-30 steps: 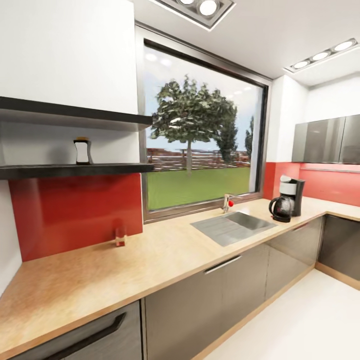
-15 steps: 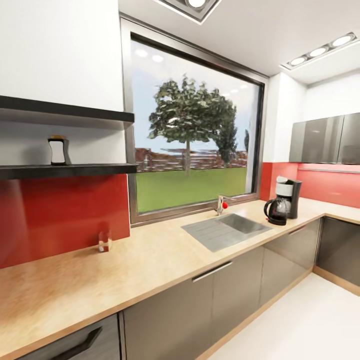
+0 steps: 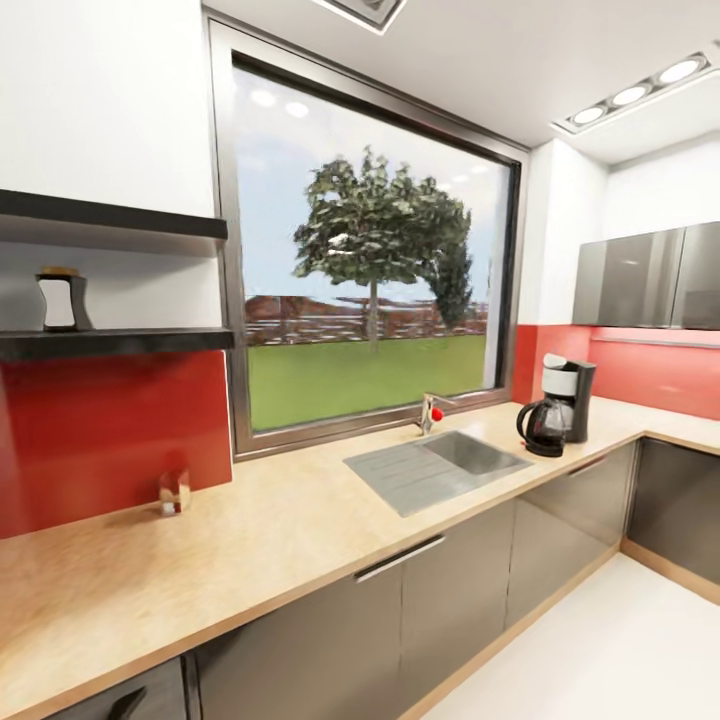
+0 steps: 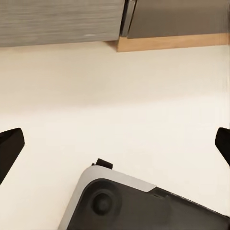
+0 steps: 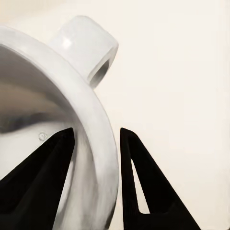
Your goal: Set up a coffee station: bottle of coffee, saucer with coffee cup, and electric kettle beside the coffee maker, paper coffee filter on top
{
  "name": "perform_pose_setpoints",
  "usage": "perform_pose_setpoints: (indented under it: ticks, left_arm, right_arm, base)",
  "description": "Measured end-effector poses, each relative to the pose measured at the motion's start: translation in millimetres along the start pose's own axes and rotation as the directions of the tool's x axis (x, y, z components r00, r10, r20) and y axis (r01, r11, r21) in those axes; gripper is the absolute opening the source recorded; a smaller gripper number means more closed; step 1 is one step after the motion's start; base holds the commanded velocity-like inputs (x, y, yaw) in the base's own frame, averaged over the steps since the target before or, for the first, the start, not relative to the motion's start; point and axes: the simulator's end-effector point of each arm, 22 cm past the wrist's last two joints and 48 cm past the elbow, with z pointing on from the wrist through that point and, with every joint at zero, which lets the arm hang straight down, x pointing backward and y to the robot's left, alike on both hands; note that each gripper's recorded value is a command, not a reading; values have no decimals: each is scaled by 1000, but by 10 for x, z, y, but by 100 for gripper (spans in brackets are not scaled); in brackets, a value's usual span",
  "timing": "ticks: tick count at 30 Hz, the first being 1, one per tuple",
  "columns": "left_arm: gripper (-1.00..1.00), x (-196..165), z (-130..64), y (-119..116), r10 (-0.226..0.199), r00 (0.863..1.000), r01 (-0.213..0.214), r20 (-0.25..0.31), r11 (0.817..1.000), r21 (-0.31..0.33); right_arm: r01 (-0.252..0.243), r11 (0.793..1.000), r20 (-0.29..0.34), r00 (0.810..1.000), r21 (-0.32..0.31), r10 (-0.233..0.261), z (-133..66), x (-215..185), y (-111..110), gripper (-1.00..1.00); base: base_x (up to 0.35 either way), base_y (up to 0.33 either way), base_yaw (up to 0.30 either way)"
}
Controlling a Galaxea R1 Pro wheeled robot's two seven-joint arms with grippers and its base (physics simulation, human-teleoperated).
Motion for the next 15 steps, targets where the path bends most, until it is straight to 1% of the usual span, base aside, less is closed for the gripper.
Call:
perform_pose_setpoints:
  ticks: [12, 15]
  left_arm:
    - [100, -2, 0, 0, 0, 1000, 0, 1, 1000, 0]
    - [100, -2, 0, 0, 0, 1000, 0, 1, 1000, 0]
  right_arm:
    - [0, 1000, 5, 1000, -1, 0, 0, -11, 5, -100]
    - [0, 1000, 5, 1000, -1, 0, 1, -12, 12, -100]
  base:
    - [174, -255, 1]
    - [167, -256, 116]
